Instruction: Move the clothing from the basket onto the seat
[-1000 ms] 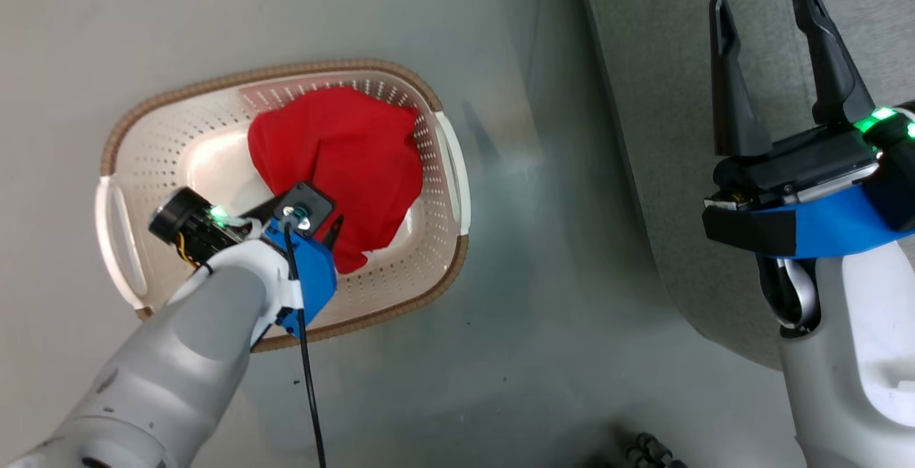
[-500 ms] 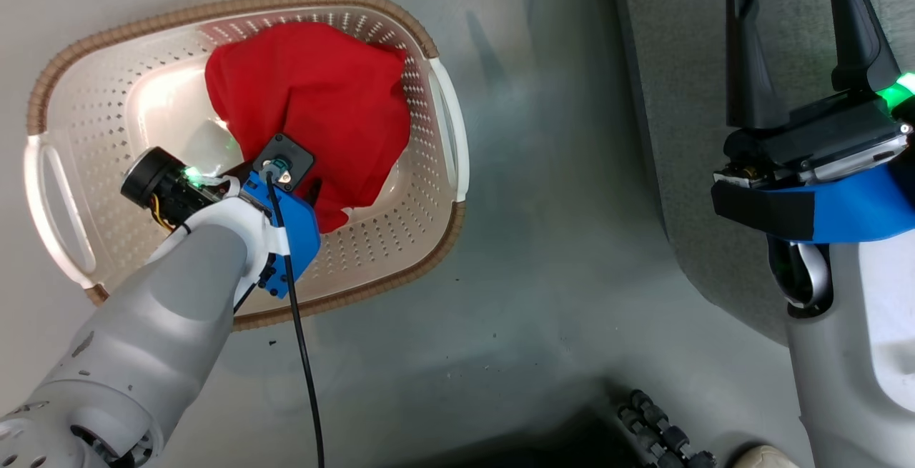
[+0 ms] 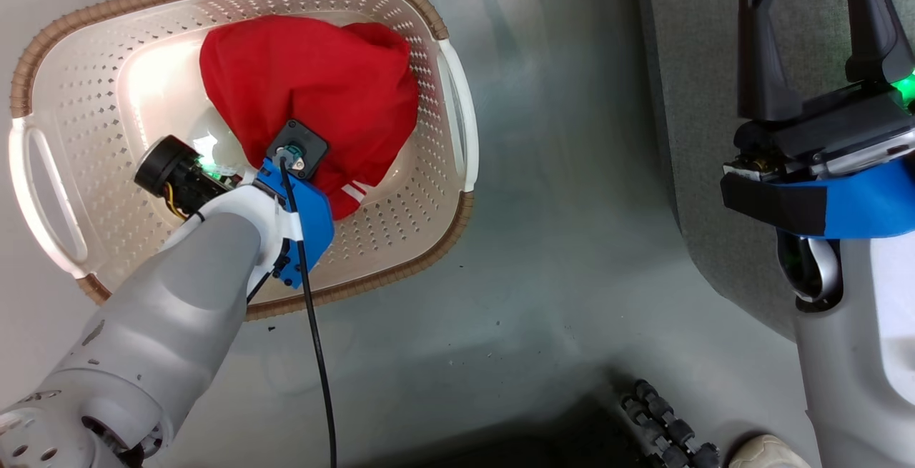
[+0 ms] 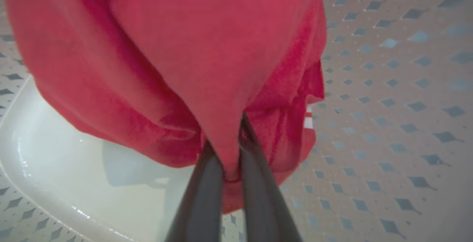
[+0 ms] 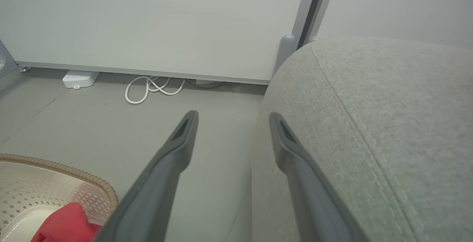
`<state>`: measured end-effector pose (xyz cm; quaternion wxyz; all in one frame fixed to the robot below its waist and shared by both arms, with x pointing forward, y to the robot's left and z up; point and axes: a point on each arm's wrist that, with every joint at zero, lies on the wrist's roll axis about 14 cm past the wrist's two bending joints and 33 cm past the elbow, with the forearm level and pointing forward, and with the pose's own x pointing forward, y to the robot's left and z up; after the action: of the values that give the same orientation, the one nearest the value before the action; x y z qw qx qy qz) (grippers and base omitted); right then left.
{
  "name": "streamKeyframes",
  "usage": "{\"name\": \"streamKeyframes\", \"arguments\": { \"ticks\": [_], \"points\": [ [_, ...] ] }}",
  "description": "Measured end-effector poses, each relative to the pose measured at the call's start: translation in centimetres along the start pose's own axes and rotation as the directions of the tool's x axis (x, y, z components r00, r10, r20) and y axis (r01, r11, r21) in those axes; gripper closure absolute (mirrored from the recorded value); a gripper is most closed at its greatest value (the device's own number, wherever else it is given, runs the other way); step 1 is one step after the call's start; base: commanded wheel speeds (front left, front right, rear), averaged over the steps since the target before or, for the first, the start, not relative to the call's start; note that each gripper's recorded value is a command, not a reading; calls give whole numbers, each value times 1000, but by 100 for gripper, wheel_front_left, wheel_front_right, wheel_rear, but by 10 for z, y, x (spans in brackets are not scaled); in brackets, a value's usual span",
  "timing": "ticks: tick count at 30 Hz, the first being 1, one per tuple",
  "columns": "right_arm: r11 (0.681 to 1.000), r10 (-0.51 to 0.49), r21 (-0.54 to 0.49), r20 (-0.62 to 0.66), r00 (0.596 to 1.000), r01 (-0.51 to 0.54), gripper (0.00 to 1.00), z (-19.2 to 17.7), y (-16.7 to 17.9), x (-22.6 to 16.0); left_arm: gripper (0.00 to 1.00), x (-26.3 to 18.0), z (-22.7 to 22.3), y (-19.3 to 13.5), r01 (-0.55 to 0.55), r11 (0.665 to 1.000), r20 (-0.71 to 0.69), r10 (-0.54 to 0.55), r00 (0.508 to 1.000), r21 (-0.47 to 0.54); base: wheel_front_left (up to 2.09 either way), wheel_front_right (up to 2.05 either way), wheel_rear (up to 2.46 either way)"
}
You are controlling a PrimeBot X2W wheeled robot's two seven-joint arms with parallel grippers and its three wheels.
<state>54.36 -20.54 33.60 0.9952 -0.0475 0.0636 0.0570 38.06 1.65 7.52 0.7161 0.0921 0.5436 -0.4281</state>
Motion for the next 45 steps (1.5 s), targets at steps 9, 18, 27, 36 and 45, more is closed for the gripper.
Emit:
{"name": "streamKeyframes", "arguments": {
  "ticks": [9,18,27,36,45],
  "points": [
    [1000,0,6,25,1000,0,0,11,1,3,100,-9,17,-1,-5,999,64,7,998,-34,0,0,0],
    [1000,1,12,64,998,-2,0,31,2,2,100,-29,58,-19,21,999,222,-11,975,-45,0,0,0],
    [1000,8,16,103,995,-10,0,56,4,-4,100,-65,93,-45,45,998,378,-26,926,-40,0,0,0],
    [1000,8,26,140,990,-12,0,85,7,-20,100,-120,140,-51,28,997,538,18,843,-76,0,0,0],
    [998,23,50,185,982,-32,0,117,18,-40,100,-199,181,-44,-73,993,705,116,699,-91,0,0,0]
  ]
}}
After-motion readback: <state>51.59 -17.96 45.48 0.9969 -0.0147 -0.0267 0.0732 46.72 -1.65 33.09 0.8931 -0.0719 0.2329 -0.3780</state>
